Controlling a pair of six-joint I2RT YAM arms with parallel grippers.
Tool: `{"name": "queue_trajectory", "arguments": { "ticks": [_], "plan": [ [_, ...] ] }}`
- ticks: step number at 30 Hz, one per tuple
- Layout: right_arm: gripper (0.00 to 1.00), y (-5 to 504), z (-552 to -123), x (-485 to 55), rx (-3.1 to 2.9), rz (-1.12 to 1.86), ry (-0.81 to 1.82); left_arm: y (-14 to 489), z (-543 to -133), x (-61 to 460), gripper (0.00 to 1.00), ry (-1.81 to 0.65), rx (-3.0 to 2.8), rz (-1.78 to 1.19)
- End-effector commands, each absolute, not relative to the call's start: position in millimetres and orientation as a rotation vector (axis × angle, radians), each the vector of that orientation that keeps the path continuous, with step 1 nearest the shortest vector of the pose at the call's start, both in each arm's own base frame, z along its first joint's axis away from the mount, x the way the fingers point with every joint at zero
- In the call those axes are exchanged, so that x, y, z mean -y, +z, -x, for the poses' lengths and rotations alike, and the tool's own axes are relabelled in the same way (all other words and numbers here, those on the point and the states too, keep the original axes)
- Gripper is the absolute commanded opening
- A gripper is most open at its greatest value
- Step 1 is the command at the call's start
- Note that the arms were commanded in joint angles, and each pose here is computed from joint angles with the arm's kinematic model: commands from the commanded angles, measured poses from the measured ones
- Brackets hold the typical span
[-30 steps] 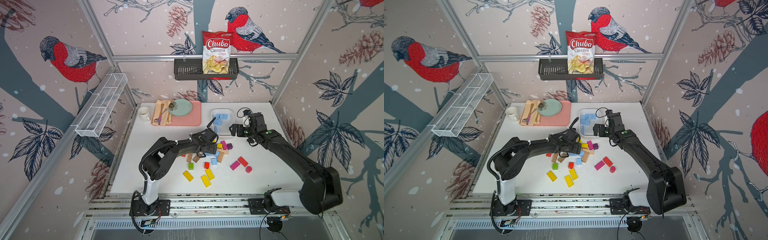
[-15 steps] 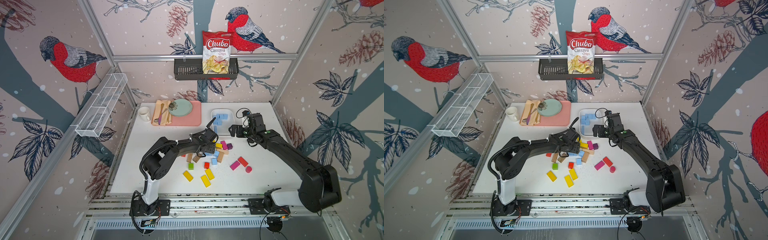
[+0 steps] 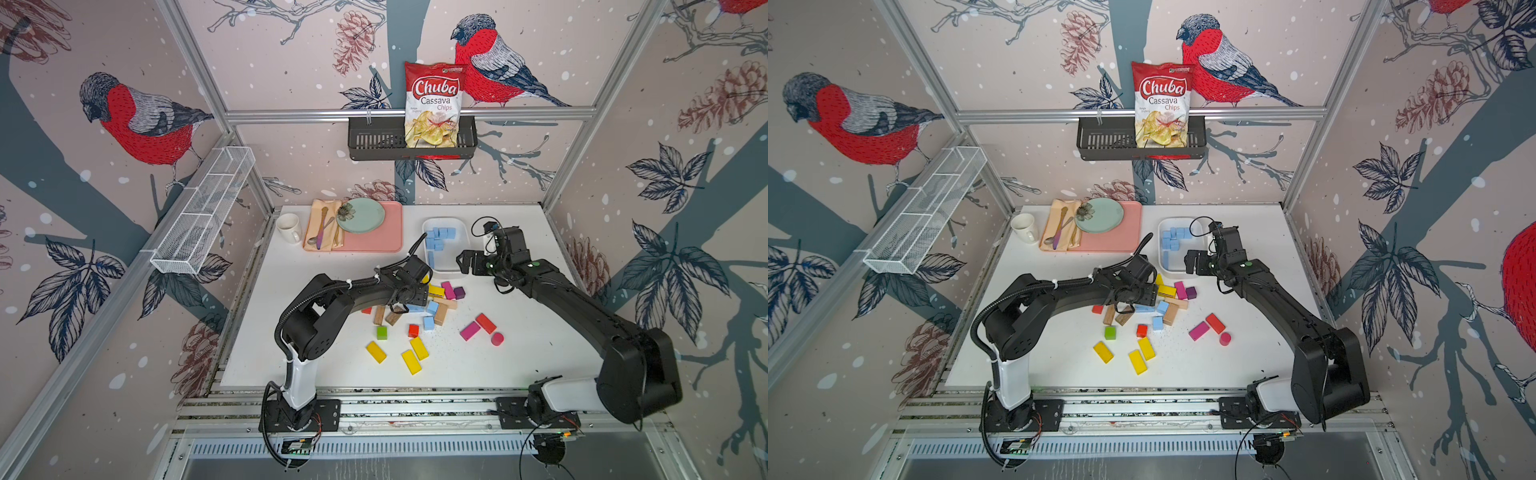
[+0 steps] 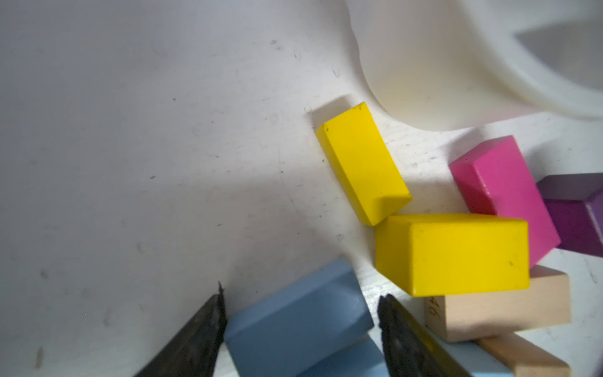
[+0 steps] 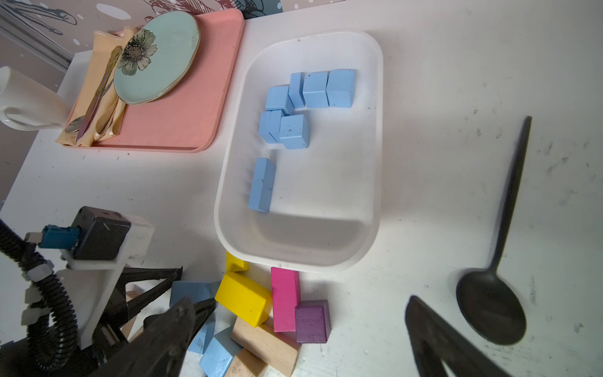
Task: Pick out the blue building blocks
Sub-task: Pick up the building block from the center of the board.
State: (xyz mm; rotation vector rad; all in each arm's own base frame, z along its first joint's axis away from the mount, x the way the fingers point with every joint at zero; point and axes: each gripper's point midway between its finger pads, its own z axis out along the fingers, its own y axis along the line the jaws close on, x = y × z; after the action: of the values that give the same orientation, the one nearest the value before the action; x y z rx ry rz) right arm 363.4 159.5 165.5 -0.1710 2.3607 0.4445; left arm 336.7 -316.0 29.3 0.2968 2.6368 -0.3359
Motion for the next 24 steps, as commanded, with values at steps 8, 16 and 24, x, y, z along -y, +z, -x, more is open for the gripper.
{"name": "queue_trajectory", "arguments": {
  "ticks": [8,16,24],
  "plan": [
    [1.0,167,-367,-163,-2.343,0.167,0.465,30,-337,313,0.87,-0.291,-2.649,-0.2],
    [1.0,164,-366,-163,-2.346,0.173,0.463,20,-335,319,0.8,-0.263,-2.668,-0.169],
    [1.0,161,-365,-163,-2.35,0.176,0.463,15,-334,317,0.73,-0.224,-2.67,-0.147]
  ]
}}
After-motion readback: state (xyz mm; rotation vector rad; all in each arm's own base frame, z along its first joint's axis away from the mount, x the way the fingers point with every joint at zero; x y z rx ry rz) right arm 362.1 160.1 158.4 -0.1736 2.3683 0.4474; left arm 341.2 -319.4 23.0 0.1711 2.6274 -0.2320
